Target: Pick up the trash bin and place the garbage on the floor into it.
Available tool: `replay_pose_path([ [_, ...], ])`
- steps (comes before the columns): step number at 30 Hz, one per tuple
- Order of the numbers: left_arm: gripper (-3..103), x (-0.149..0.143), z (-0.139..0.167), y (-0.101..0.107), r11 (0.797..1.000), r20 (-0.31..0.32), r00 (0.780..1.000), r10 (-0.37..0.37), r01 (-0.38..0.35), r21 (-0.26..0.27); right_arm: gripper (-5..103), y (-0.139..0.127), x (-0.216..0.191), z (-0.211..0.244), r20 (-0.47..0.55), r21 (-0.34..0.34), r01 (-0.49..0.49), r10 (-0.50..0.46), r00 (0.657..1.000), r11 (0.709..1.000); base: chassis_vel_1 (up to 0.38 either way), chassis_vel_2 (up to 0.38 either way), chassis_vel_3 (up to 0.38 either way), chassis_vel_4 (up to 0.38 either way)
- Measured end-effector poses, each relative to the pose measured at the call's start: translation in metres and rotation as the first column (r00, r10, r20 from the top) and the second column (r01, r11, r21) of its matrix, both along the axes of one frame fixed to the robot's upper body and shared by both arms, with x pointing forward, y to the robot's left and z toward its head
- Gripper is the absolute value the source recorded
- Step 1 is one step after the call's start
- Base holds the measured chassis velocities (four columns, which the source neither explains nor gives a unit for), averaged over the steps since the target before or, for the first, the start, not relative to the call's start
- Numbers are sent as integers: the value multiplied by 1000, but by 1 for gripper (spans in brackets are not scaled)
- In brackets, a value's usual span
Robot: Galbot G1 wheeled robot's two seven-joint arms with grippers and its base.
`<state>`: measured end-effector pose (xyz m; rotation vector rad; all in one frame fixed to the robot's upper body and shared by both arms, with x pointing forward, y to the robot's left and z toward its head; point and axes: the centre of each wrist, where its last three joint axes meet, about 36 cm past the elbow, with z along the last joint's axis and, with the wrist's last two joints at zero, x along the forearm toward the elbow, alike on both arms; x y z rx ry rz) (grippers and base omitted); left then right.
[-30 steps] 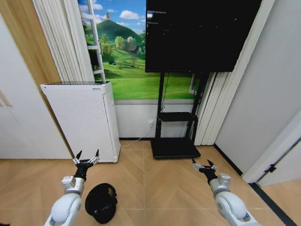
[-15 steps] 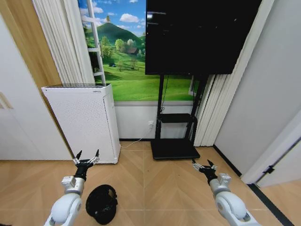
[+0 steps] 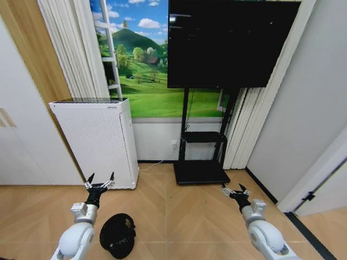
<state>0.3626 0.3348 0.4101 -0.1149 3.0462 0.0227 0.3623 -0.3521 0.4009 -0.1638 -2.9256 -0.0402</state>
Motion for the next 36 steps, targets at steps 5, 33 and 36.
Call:
replay_pose_path([
  [5,100,0,0,0,1000,0,1000,0,0,0,100,0,0,0,0,0,0,0,1000,1000,88,-83,-94,71],
  [33,100,0,0,0,1000,1,1000,0,0,0,100,0,0,0,0,0,0,0,1000,1000,285,-284,-292,288],
  [36,100,0,0,0,1000,1,1000,0,0,0,100,0,0,0,0,0,0,0,1000,1000,368,-349,-342,356],
])
